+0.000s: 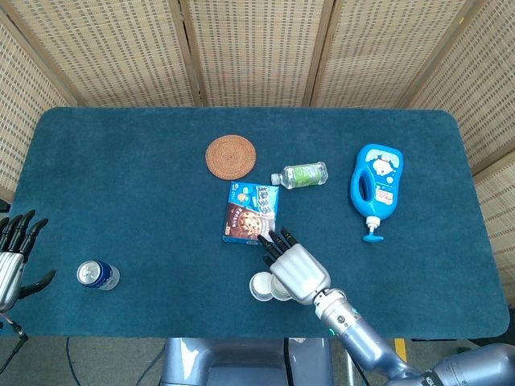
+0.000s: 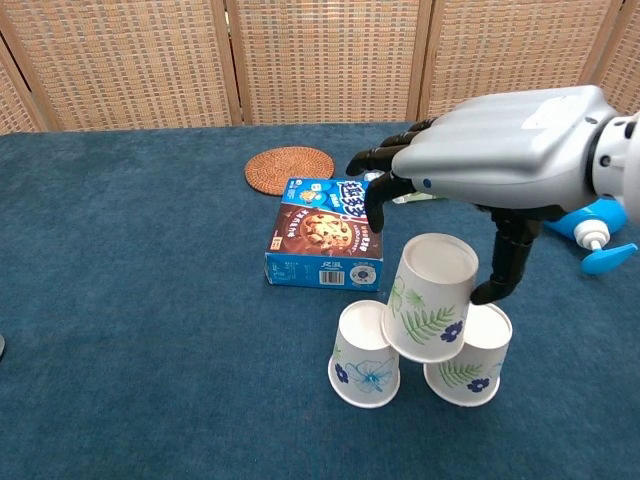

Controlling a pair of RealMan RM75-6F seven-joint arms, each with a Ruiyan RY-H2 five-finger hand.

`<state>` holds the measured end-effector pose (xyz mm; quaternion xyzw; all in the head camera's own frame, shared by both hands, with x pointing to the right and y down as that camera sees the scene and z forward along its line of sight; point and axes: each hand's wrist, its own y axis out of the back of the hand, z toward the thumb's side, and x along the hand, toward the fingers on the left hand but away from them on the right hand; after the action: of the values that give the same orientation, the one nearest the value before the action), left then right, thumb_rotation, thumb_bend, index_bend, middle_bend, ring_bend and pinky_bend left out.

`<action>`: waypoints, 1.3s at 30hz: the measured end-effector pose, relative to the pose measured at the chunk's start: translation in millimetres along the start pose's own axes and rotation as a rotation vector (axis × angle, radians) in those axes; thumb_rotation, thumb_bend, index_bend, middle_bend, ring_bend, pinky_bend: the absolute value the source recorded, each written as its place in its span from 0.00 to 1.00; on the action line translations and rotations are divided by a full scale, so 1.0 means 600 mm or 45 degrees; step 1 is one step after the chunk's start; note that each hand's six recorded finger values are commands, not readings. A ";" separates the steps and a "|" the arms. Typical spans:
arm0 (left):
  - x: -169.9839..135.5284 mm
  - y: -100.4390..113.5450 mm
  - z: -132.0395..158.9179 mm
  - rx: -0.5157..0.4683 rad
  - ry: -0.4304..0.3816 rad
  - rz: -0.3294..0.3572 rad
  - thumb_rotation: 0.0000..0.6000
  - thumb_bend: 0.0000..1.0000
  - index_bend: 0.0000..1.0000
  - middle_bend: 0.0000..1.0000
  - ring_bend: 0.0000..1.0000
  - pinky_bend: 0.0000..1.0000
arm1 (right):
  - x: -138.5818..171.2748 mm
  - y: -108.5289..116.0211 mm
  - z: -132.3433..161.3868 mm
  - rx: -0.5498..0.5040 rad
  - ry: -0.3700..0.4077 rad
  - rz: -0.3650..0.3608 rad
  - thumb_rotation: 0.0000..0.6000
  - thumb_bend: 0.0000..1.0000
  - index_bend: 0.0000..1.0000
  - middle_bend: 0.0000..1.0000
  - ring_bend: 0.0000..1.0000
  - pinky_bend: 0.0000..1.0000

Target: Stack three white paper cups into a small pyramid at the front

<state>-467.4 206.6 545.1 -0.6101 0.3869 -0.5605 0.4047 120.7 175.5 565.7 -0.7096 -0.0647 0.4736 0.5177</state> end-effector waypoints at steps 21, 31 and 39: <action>0.000 0.001 0.001 -0.002 0.000 0.008 1.00 0.24 0.10 0.00 0.00 0.00 | 0.028 -0.013 -0.118 0.114 -0.378 0.078 1.00 0.14 0.11 0.00 0.00 0.08; 0.000 -0.004 0.004 0.000 0.003 0.014 1.00 0.24 0.07 0.00 0.00 0.00 | 0.077 -0.065 -0.214 -0.140 -0.553 -0.033 1.00 0.14 0.05 0.00 0.00 0.05; -0.001 -0.015 0.006 -0.004 0.007 0.006 1.00 0.24 0.02 0.00 0.00 0.00 | 0.155 -0.149 -0.292 -0.260 -0.675 -0.122 1.00 0.14 0.04 0.00 0.00 0.05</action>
<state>-463.8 210.5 553.1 -0.6082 0.3904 -0.5608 0.4040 336.4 152.1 583.1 -0.6056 -0.2786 0.6087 0.4302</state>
